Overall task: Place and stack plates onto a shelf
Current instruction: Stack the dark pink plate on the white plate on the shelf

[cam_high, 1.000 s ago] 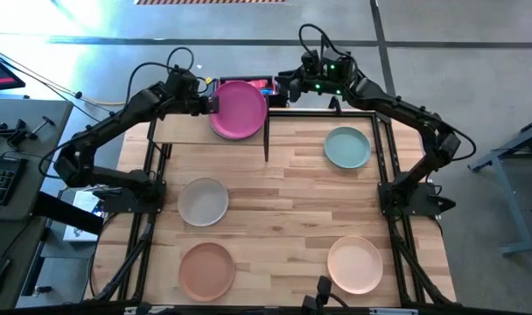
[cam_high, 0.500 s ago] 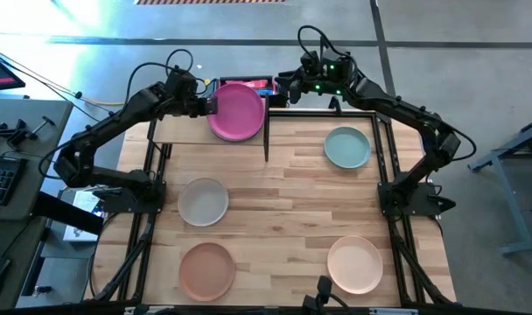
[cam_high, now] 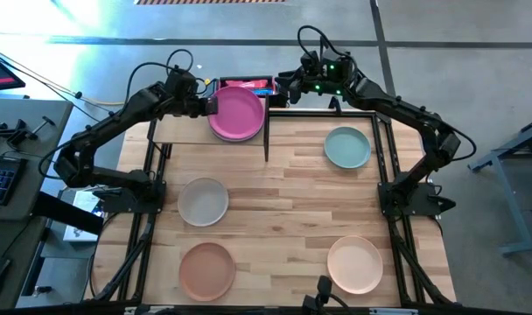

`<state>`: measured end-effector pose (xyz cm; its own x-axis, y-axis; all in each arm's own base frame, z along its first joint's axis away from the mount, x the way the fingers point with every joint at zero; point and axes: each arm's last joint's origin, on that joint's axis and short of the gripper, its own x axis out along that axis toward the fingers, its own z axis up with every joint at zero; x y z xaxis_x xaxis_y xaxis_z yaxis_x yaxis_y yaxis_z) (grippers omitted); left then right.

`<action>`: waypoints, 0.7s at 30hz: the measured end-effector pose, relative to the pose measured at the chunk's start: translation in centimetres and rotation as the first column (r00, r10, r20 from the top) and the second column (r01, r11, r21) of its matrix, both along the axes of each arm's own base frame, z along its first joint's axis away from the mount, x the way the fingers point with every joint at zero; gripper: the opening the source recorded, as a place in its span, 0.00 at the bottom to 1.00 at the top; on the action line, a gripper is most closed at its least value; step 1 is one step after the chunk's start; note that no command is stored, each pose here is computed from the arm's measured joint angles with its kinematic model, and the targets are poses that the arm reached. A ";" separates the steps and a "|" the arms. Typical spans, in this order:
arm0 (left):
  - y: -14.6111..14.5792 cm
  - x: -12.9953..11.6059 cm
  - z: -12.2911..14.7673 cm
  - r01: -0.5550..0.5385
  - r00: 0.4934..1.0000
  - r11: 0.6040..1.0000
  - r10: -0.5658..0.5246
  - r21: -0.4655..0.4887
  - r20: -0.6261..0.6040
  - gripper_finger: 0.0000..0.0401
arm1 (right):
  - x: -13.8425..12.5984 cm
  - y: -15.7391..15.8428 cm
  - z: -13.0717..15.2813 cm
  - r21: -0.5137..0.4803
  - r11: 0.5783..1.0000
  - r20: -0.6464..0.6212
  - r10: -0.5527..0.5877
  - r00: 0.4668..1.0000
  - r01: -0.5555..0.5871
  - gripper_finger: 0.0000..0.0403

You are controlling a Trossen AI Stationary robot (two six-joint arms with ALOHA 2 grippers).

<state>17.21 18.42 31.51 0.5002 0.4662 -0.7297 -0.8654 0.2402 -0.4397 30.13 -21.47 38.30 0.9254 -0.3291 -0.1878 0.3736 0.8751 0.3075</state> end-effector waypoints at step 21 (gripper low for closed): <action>0.4 -1.1 -0.3 0.045 0.998 0.992 -0.040 -0.116 0.051 0.28 | 0.0 0.0 -0.2 0.012 1.000 -0.016 0.000 1.000 0.000 0.29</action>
